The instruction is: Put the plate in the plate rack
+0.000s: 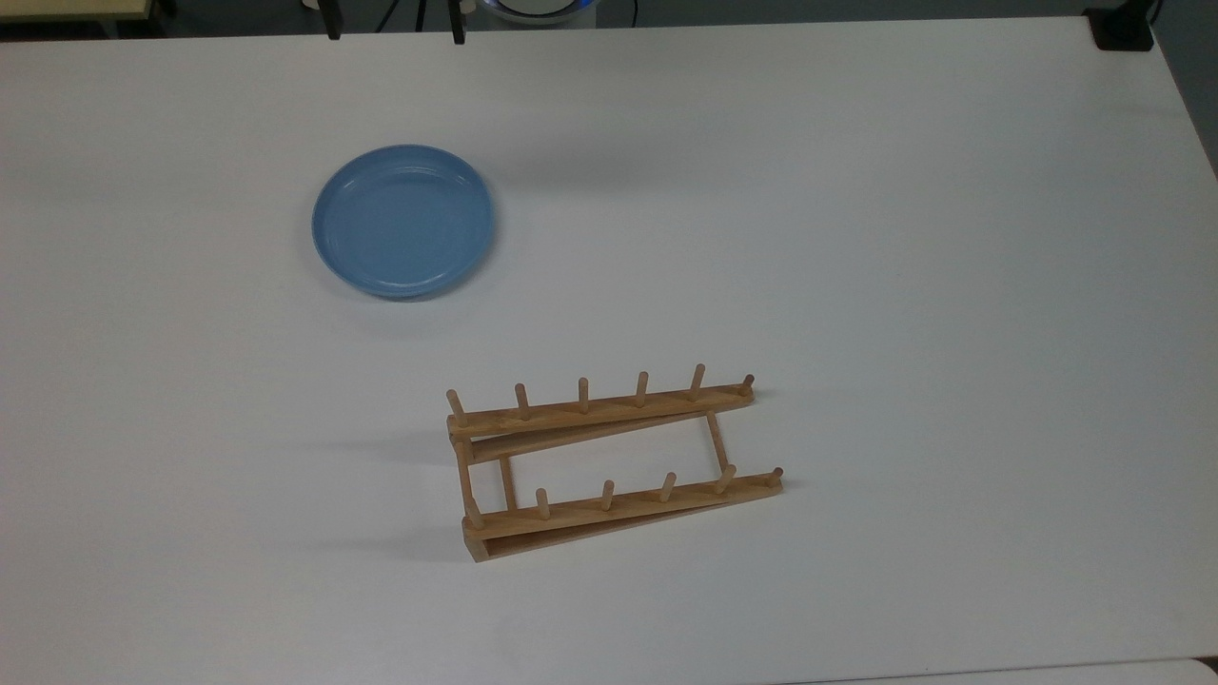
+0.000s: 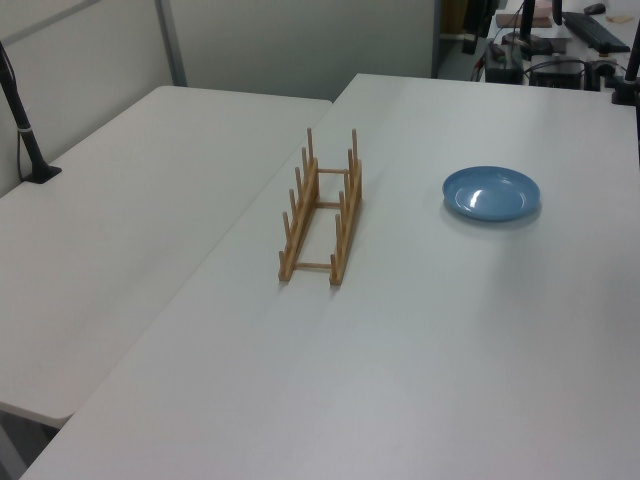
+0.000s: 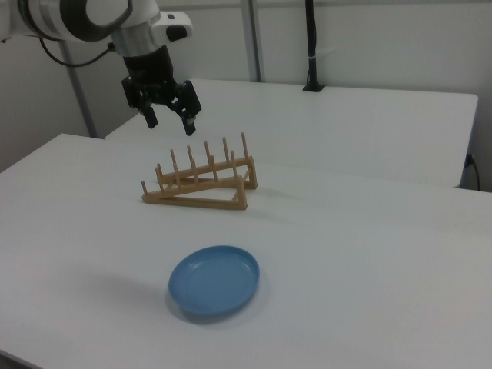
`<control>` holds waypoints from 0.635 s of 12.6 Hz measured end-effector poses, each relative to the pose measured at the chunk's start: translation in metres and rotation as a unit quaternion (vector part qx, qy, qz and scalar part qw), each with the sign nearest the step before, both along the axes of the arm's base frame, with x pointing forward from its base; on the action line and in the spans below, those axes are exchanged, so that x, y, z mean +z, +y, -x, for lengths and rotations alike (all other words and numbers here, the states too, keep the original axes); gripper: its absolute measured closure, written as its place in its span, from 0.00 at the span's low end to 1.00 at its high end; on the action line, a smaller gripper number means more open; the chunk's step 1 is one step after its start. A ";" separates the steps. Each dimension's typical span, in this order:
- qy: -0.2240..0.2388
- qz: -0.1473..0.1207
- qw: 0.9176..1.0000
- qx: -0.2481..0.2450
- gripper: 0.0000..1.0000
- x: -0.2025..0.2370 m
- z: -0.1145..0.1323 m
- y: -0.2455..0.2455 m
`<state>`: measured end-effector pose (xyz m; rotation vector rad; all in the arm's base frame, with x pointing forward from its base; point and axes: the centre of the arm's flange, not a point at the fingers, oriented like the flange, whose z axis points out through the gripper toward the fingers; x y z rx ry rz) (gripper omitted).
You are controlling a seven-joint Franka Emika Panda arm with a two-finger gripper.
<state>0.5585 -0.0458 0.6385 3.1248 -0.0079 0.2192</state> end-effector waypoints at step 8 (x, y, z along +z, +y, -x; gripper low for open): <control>0.047 0.035 0.998 0.010 0.00 -0.043 0.001 -0.015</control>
